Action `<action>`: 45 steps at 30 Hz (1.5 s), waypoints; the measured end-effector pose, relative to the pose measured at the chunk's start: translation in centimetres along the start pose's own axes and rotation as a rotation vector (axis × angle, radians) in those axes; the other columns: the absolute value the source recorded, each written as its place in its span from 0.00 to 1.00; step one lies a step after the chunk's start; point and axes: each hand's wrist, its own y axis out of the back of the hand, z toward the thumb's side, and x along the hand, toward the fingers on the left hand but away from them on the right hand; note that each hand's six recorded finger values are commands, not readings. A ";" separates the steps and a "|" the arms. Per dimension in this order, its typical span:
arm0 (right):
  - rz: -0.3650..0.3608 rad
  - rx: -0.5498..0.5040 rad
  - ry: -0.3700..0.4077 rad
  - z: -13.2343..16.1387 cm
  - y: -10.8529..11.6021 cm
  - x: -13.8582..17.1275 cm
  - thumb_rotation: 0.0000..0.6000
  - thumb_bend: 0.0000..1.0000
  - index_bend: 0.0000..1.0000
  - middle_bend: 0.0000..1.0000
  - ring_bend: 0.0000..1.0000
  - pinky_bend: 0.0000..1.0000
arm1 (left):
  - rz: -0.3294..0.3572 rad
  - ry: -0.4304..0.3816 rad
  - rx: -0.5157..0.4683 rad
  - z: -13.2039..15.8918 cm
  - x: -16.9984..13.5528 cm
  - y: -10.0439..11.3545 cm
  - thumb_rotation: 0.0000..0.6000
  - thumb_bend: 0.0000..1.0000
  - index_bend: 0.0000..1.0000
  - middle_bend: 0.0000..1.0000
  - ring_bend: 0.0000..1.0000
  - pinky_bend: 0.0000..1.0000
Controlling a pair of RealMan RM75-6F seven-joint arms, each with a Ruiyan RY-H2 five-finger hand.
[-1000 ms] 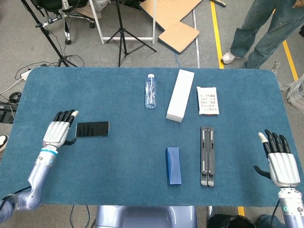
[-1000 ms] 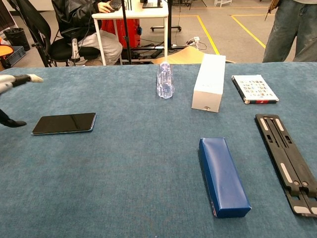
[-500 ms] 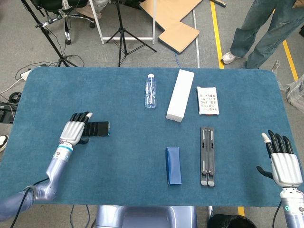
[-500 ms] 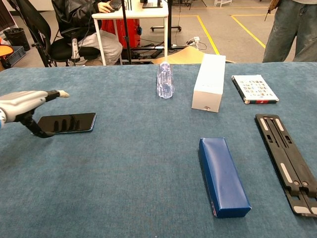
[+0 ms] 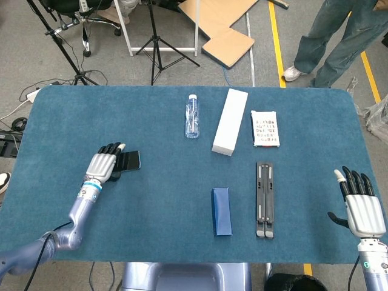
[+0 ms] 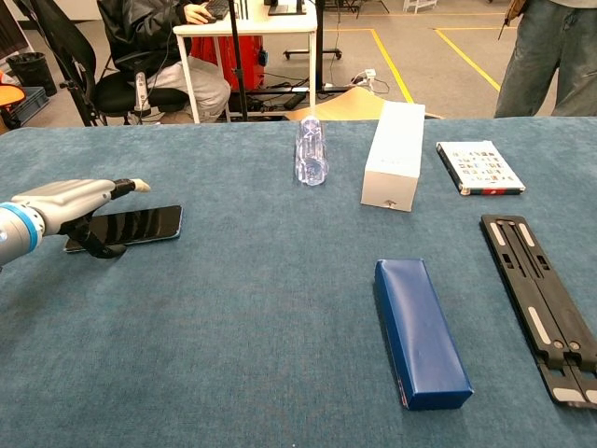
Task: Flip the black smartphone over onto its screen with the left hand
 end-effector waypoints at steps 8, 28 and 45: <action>0.011 -0.001 0.003 0.2 -0.2 0.0 1.00 0.00 0.00 0.00 0.00 0.00 | -0.022 -0.015 -0.006 0.3 0.0 -0.8 1.00 0.68 0.21 0.13 0.24 0.31; 0.019 -0.004 0.011 0.4 -0.4 0.0 1.00 0.00 0.00 0.00 0.00 0.00 | -0.111 -0.136 -0.084 2.2 -3.0 0.1 1.00 0.92 0.21 0.12 0.24 0.31; 0.023 -0.013 0.005 0.2 -0.4 0.1 1.00 0.00 0.00 0.00 0.00 0.00 | -0.220 -0.122 -0.179 2.7 -4.0 1.0 1.00 1.00 0.21 0.08 0.20 0.30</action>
